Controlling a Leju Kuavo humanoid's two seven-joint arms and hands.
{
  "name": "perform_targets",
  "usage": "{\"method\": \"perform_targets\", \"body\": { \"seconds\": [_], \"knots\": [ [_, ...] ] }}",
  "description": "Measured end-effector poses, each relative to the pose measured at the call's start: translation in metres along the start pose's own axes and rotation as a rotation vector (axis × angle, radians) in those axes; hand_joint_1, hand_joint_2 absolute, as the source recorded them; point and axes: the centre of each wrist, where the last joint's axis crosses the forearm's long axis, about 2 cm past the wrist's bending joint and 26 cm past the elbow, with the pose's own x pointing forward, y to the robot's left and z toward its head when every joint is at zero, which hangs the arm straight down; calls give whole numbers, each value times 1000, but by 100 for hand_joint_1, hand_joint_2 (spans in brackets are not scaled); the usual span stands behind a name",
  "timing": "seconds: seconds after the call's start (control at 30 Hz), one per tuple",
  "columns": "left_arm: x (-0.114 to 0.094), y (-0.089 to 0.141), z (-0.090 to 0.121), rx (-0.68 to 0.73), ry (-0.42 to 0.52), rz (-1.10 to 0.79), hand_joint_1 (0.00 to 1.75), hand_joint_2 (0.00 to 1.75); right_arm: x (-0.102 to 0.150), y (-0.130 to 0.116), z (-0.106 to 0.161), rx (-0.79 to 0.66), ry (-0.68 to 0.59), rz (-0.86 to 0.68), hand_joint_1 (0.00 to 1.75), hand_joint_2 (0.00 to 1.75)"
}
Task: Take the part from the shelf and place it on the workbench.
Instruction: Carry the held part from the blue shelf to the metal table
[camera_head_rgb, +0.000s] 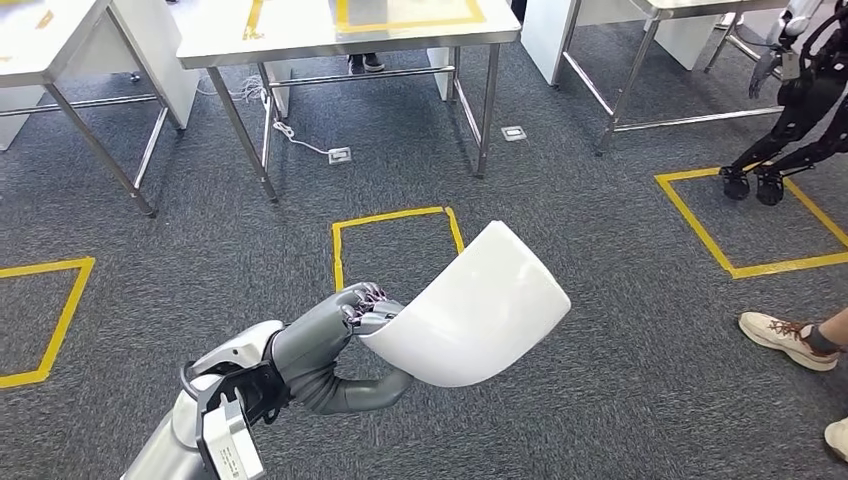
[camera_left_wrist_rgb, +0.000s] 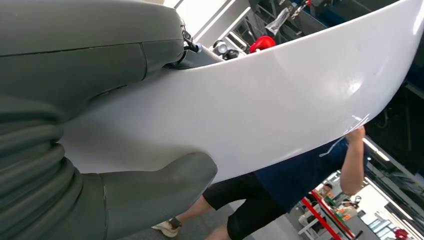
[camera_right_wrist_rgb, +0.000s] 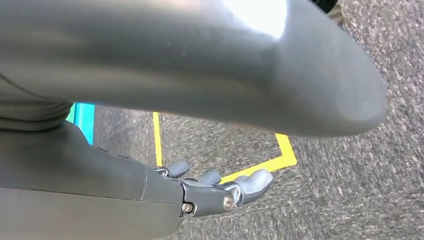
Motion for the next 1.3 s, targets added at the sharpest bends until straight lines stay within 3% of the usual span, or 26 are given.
{"method": "perform_targets", "body": {
  "seconds": [0.93, 1.3],
  "knots": [
    [-1, 1, 2, -7, 6, 4, 175, 175, -6, 3, 0, 4, 6, -8, 0, 0],
    [-2, 1, 15, -12, 9, 4, 175, 175, -4, 6, 0, 9, -9, 4, 0, 0]
  ]
}}
